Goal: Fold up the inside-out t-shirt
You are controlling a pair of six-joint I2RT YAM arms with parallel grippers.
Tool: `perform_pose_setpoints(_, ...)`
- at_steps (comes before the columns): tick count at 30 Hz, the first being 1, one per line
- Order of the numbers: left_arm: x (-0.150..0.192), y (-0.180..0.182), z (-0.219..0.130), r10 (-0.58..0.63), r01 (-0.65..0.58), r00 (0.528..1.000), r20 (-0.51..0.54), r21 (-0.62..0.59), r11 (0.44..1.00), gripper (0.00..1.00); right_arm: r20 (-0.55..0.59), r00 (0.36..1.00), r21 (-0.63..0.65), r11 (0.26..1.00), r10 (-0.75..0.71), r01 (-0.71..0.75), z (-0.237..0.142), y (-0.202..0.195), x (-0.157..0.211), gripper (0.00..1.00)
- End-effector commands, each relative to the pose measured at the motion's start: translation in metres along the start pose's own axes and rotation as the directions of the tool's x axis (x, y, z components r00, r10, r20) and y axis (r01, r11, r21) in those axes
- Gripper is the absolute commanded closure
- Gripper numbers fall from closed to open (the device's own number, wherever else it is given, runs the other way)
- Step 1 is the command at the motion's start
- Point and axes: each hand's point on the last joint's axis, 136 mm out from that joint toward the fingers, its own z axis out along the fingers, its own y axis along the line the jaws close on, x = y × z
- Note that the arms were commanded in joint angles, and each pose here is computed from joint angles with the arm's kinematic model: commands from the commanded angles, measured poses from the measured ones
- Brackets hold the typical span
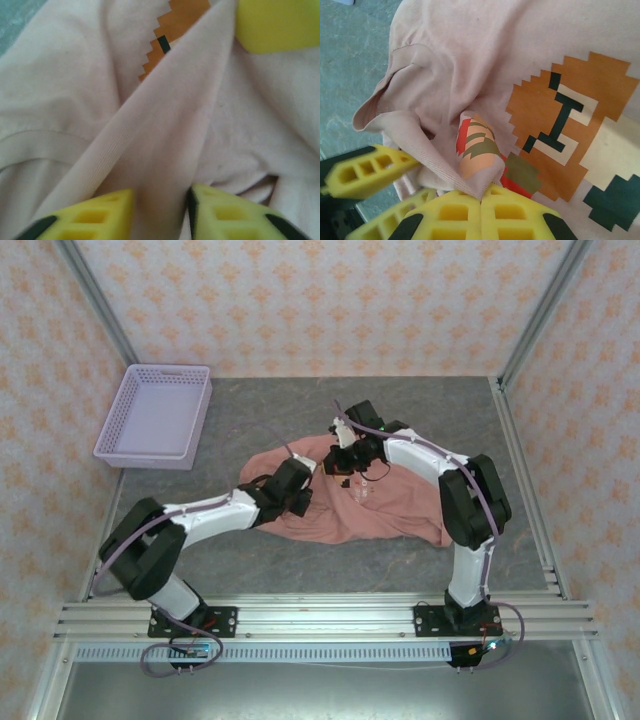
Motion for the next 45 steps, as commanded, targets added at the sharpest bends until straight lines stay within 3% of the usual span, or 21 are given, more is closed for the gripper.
perform_pose_setpoints(1, -0.012, 0.001, 0.009, 0.021, -0.02, 1.0, -0.017, 0.01, 1.0, 0.9, 0.068, 0.998, 0.087, 0.996, -0.004, -0.002, -0.015, -0.01, -0.018, 1.0)
perform_pose_setpoints(3, -0.015, 0.002, 0.008, -0.032, 0.033, 0.999, -0.026, 0.05, 0.998, 1.0, 0.126, 0.992, 0.167, 0.986, -0.003, -0.019, -0.027, -0.02, -0.026, 0.99)
perform_pose_setpoints(4, -0.018, 0.003, 0.006, -0.07, 0.071, 0.997, -0.022, 0.083, 0.994, 1.0, 0.16, 0.987, 0.22, 0.975, -0.001, -0.034, -0.033, -0.026, -0.03, 0.96)
perform_pose_setpoints(7, -0.031, -0.001, -0.016, -0.242, 0.237, 0.97, -0.008, 0.24, 0.942, 1.0, 0.274, 0.96, 0.376, 0.925, -0.06, -0.05, -0.06, -0.041, -0.032, 0.78)
perform_pose_setpoints(10, -0.036, 0.0, -0.036, -0.365, 0.355, 0.93, -0.038, 0.341, 0.87, 1.0, 0.318, 0.915, 0.452, 0.888, -0.247, 0.082, -0.075, -0.026, -0.013, 0.64)
perform_pose_setpoints(13, -0.034, -0.001, -0.048, -0.416, 0.416, 0.905, -0.089, 0.386, 0.823, 1.0, 0.305, 0.853, 0.402, 0.869, -0.423, 0.287, -0.066, 0.009, 0.02, 0.56)
perform_pose_setpoints(19, -0.038, -0.001, -0.06, -0.448, 0.458, 0.885, -0.131, 0.427, 0.78, 1.0, 0.232, 0.772, 0.353, 0.79, -0.592, 0.5, -0.025, 0.049, 0.063, 0.54)
perform_pose_setpoints(29, -0.044, 0.004, -0.068, -0.461, 0.47, 0.878, -0.13, 0.428, 0.772, 1.0, 0.21, 0.777, 0.509, 0.745, -0.593, 0.431, 0.013, 0.02, 0.044, 0.53)
perform_pose_setpoints(31, -0.044, 0.006, -0.069, -0.469, 0.476, 0.874, -0.13, 0.426, 0.769, 1.0, 0.22, 0.78, 0.555, 0.732, -0.586, 0.394, 0.016, 0.009, 0.039, 0.57)
perform_pose_setpoints(33, -0.044, 0.011, -0.07, -0.484, 0.487, 0.867, -0.119, 0.413, 0.77, 1.0, 0.244, 0.778, 0.571, 0.734, -0.579, 0.368, 0.011, 0.008, 0.035, 0.83)
perform_pose_setpoints(35, -0.043, 0.024, -0.069, -0.504, 0.501, 0.859, -0.091, 0.359, 0.788, 1.0, 0.267, 0.787, 0.501, 0.778, -0.557, 0.38, 0.005, 0.02, 0.039, 1.0)
perform_pose_setpoints(37, -0.042, 0.044, -0.068, -0.515, 0.505, 0.857, -0.033, 0.258, 0.823, 1.0, 0.3, 0.823, 0.382, 0.851, -0.482, 0.36, -0.007, 0.031, 0.042, 1.0)
perform_pose_setpoints(39, -0.038, 0.059, -0.071, -0.51, 0.497, 0.86, 0.035, 0.173, 0.85, 0.77, 0.323, 0.877, 0.221, 0.929, -0.356, 0.296, -0.018, 0.039, 0.042, 1.0)
perform_pose_setpoints(41, -0.031, 0.063, -0.076, -0.477, 0.467, 0.874, 0.089, 0.118, 0.877, 0.62, 0.337, 0.912, 0.117, 0.971, -0.235, 0.207, -0.026, 0.038, 0.037, 1.0)
perform_pose_setpoints(45, -0.018, 0.037, -0.089, -0.354, 0.337, 0.924, 0.148, 0.125, 0.933, 0.5, 0.306, 0.948, 0.022, 0.996, -0.084, 0.081, -0.028, 0.029, 0.026, 1.0)
